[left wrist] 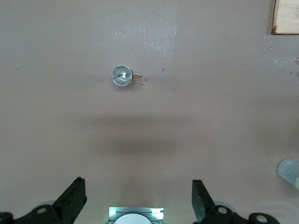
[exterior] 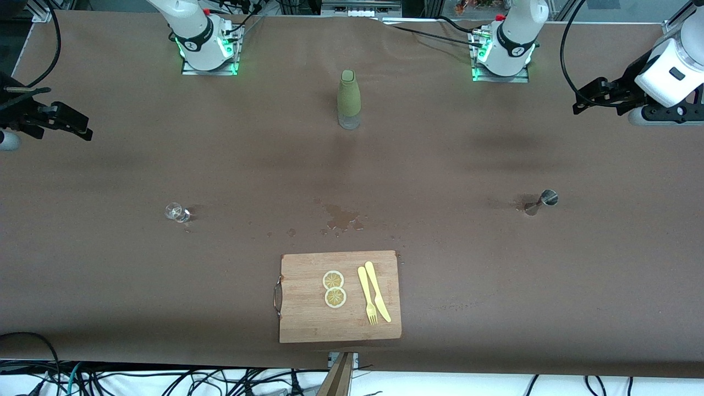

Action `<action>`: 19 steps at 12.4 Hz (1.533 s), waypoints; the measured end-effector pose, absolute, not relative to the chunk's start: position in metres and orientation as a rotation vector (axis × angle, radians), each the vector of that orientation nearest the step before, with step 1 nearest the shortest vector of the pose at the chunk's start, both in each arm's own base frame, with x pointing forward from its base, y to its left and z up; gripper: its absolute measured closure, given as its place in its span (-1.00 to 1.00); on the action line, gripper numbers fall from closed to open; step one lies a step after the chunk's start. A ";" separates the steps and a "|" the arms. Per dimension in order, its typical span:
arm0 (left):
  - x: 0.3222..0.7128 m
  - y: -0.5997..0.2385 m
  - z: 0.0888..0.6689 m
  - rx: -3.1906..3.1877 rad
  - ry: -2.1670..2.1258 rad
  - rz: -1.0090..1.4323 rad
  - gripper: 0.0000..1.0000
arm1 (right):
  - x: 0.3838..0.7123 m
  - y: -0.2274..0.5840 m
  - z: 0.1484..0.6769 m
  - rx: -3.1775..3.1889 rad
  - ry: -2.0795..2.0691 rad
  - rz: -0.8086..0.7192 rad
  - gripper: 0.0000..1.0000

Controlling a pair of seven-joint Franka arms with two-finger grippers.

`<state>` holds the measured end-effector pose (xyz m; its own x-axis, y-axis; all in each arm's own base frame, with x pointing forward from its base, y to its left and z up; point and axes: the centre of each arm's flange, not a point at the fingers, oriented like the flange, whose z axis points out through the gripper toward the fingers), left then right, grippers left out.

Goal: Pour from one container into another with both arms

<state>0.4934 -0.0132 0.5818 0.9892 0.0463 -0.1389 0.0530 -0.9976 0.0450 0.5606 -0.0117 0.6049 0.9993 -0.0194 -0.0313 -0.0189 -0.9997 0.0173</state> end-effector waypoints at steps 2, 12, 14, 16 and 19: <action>0.493 -0.013 0.582 3.085 0.077 -0.214 -1.00 | 0.561 -0.012 0.605 3.124 -0.030 -0.049 -1.00; 0.494 -0.014 0.582 3.085 0.075 -0.214 -1.00 | 0.561 -0.012 0.605 3.124 -0.030 -0.051 -1.00; 0.494 -0.014 0.582 3.085 0.073 -0.215 -1.00 | 0.561 -0.012 0.604 3.124 -0.030 -0.051 -1.00; 0.494 -0.017 0.582 3.086 0.067 -0.213 -1.00 | 0.561 -0.012 0.604 3.124 -0.030 -0.051 -1.00; 0.495 -0.022 0.583 3.090 0.051 -0.189 -1.00 | 0.561 -0.012 0.604 3.124 -0.030 -0.051 -1.00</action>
